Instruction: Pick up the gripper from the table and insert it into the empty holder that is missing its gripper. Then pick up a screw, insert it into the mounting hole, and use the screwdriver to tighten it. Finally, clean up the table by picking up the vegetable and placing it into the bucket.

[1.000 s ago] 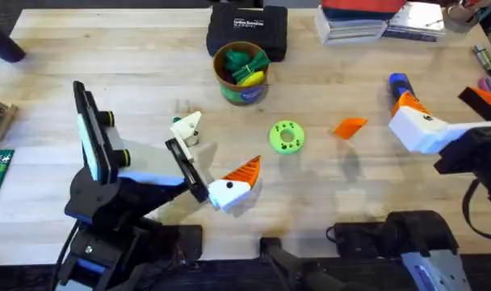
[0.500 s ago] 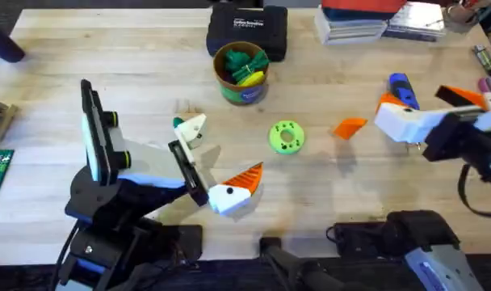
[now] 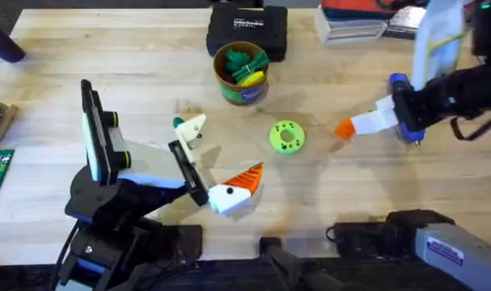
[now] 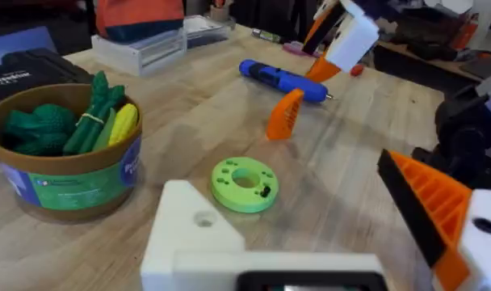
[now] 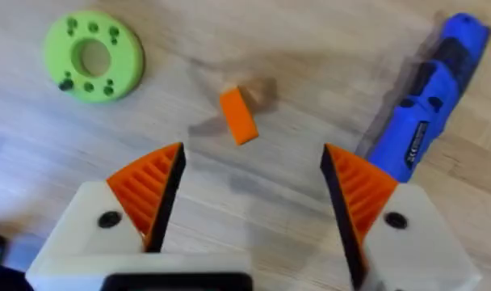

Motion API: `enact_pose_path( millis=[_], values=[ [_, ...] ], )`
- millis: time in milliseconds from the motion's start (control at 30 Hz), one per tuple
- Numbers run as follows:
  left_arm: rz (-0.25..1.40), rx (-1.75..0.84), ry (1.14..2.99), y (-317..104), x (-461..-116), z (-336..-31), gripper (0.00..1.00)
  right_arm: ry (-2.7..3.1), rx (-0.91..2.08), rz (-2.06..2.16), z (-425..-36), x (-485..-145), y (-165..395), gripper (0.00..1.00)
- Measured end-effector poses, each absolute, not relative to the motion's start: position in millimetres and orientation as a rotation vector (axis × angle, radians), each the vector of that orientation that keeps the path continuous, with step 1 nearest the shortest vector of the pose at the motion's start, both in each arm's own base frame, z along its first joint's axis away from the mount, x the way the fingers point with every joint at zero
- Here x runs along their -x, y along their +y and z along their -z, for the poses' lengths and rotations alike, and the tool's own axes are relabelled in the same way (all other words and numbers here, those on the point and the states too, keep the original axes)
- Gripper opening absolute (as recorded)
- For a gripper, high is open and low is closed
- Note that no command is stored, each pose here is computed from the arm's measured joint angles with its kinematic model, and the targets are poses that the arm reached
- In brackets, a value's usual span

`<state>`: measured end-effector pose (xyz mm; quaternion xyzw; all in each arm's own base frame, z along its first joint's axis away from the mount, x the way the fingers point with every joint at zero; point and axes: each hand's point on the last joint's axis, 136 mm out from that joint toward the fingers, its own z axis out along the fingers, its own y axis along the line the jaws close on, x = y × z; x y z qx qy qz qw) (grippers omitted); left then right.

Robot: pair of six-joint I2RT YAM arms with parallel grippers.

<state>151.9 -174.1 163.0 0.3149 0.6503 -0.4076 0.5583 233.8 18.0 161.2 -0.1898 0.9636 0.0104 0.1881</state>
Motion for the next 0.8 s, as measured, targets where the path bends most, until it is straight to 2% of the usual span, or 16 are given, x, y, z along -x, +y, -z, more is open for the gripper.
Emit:
enact_pose_path(
  millis=[367, 533, 633, 800],
  values=[
    [0.962, -0.743, 1.534, -174.1, -151.9, -163.0, 0.985, 2.869, 0.914, -0.052, -101.8, -243.4, 15.9, 0.994],
    [0.962, -0.743, 1.534, -174.1, -151.9, -163.0, 0.985, 2.859, 1.0, -0.048, -91.1, -250.4, 21.0, 0.959],
    [0.962, -0.744, 1.534, -174.1, -151.8, -163.0, 0.985, 2.841, 1.043, -0.048, -90.9, -250.8, 26.1, 0.844],
    [0.964, -0.745, 1.533, -174.3, -151.5, -163.1, 0.985, 2.834, 1.069, -0.042, -90.9, -250.5, 27.0, 0.566]
  ],
)
